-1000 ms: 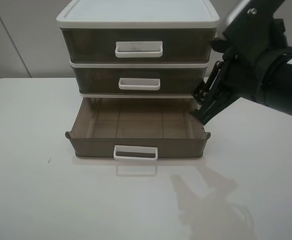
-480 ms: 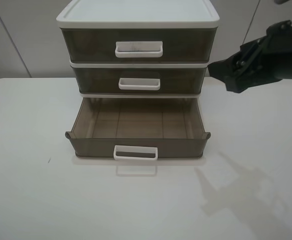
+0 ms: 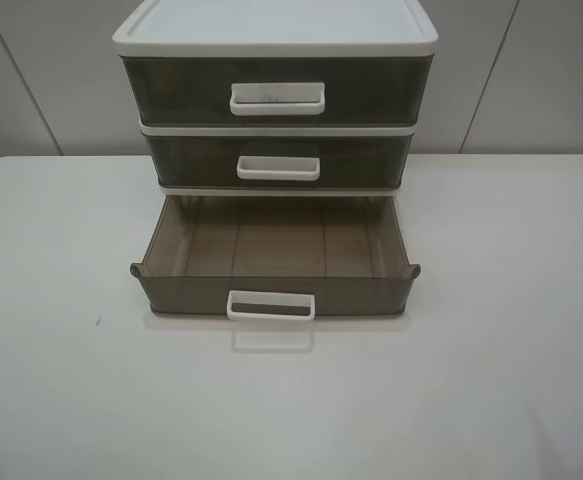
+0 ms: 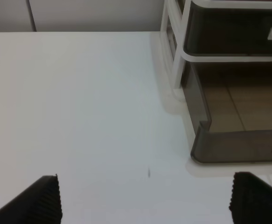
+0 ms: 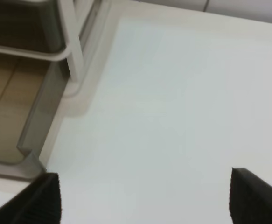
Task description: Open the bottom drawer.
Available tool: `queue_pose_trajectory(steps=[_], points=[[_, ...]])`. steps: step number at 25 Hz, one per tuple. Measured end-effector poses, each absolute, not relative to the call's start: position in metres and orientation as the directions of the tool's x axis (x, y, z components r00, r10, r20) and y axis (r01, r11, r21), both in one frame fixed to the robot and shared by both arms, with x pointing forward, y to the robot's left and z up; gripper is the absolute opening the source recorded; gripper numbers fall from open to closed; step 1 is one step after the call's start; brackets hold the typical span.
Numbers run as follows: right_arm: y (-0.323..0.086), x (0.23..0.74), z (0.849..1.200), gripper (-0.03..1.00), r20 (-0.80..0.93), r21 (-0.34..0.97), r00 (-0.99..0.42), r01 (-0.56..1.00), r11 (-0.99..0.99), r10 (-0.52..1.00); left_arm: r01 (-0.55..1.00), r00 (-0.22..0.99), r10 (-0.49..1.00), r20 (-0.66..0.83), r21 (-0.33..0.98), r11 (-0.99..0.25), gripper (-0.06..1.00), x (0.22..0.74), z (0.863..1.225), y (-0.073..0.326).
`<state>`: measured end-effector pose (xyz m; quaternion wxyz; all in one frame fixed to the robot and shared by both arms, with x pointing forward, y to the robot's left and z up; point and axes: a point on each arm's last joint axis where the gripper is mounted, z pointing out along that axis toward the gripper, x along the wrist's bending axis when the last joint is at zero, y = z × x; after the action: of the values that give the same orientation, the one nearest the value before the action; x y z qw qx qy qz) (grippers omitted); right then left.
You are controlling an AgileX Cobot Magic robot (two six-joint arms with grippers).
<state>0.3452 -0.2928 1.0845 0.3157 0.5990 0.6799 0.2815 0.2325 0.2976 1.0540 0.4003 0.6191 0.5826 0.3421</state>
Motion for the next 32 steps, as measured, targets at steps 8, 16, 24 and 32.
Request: queue_pose_trajectory(steps=[8, 16, 24, 32], points=[[-0.306, 0.262, 1.091, 0.72, -0.058, 0.836, -0.047, 0.543, 0.074, 0.997, 0.448, 0.087, 0.995, -0.043, 0.894, -0.001, 0.74, 0.233, 1.054, 0.298], [-0.31, 0.229, 1.068, 0.72, -0.068, 0.886, -0.059, 0.456, 0.087, 0.996, 0.448, 0.087, 0.995, -0.043, 0.894, -0.001, 0.74, 0.233, 1.054, 0.298], [-0.307, 0.231, 1.058, 0.72, -0.068, 0.897, -0.084, 0.43, 0.098, 0.994, 0.448, 0.087, 0.995, -0.043, 0.894, -0.001, 0.74, 0.233, 1.054, 0.298], [-0.306, 0.23, 1.058, 0.72, -0.074, 0.897, 0.062, 0.441, 0.039, 0.995, 0.448, 0.087, 0.995, -0.043, 0.894, -0.001, 0.74, 0.233, 1.054, 0.298]])
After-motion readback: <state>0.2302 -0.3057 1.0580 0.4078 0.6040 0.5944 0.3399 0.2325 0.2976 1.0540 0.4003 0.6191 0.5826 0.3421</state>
